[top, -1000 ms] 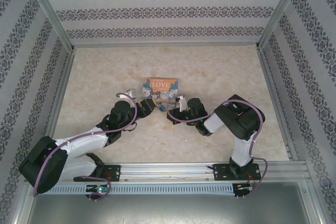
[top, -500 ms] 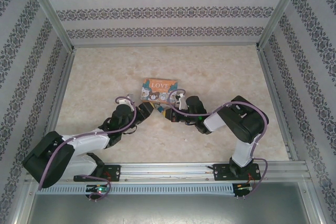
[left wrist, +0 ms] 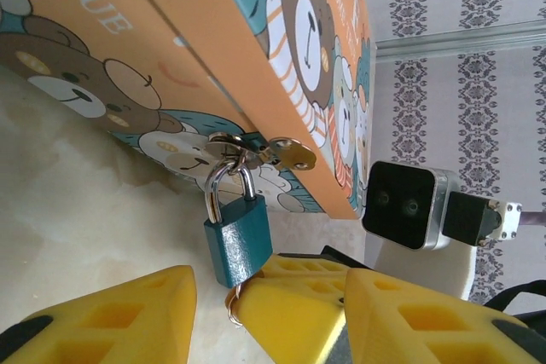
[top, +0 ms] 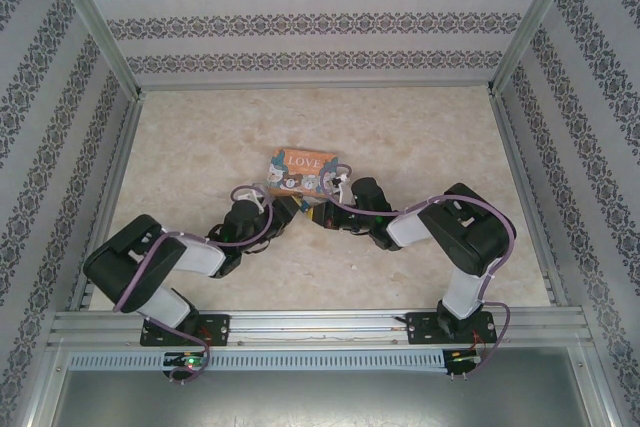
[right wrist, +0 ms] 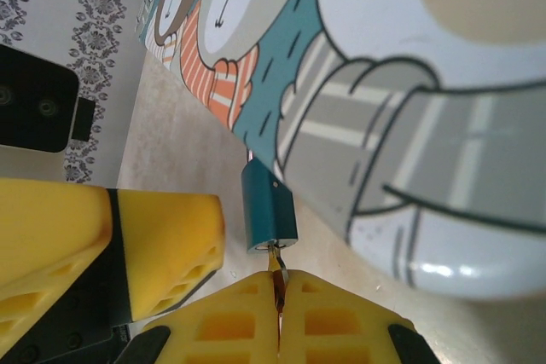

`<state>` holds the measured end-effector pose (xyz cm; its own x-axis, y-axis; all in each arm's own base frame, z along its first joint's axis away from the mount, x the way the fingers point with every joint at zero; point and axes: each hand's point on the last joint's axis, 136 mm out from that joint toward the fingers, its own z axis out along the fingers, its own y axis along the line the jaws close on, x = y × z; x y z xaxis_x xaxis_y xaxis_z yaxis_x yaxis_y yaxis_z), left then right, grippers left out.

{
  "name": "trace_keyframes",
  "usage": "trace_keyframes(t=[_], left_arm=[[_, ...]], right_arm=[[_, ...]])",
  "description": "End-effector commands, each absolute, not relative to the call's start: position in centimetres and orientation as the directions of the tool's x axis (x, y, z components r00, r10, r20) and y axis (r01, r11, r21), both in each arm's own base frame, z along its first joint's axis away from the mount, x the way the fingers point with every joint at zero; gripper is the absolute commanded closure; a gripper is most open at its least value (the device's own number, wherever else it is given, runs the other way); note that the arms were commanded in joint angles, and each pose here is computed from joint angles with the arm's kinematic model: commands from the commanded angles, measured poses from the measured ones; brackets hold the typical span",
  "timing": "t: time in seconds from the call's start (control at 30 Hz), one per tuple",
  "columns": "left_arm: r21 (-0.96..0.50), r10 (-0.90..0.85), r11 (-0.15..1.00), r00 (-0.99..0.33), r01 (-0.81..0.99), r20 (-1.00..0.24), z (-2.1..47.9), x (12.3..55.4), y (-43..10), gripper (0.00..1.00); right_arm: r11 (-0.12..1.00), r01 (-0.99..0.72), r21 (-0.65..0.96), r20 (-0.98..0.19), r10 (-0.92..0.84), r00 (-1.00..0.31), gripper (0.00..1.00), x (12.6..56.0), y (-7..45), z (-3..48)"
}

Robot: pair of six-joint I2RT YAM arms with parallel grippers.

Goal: Unlock a padlock with a key

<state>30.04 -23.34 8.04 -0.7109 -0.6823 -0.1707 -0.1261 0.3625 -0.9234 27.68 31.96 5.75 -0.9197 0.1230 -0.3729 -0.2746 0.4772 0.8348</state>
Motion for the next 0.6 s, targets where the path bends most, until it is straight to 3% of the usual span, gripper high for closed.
trace_keyframes(t=[0.0, 0.57], left_arm=[[-0.965, -0.706, 0.255, -0.695, -0.068, -0.138, 10.4, 31.1, -24.0, 0.53], [-0.981, -0.72, 0.148, -0.694, -0.123, -0.022, 7.9, 32.5, -25.3, 0.67]], right_arm=[[0.412, -0.333, 0.848, -0.411, 0.116, -0.904, 1.0, 27.9, 33.1, 8.6], [0.404, -0.324, 0.855, -0.398, 0.112, -0.911, 1.0, 28.1, 33.0, 9.0]])
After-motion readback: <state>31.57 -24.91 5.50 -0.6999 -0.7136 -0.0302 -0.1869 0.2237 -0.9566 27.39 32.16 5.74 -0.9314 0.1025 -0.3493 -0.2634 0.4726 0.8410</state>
